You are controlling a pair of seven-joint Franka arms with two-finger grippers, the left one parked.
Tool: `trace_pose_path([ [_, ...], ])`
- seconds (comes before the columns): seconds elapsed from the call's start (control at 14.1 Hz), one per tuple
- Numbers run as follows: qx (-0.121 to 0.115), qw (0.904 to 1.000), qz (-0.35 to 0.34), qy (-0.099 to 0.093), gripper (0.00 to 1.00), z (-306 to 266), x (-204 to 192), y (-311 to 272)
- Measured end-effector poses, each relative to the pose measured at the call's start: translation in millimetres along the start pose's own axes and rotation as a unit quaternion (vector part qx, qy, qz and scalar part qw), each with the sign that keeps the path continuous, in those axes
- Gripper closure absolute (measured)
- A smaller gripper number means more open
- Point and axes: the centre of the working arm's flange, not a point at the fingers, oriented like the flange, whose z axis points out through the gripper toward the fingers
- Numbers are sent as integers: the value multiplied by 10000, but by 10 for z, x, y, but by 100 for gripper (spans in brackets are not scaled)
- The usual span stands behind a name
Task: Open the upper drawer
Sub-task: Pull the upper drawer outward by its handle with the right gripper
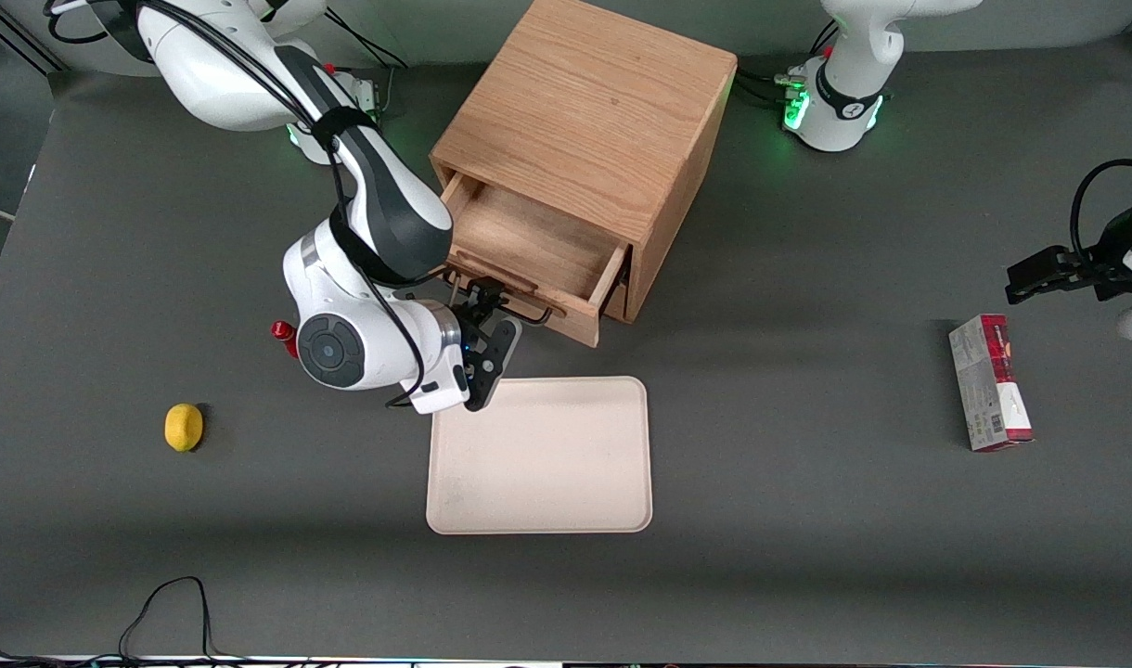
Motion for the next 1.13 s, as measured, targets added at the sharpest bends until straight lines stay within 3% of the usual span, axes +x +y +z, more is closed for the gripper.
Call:
trace_pose_path([
  [1.13, -93, 9996, -5, 250, 0, -232, -45, 267],
])
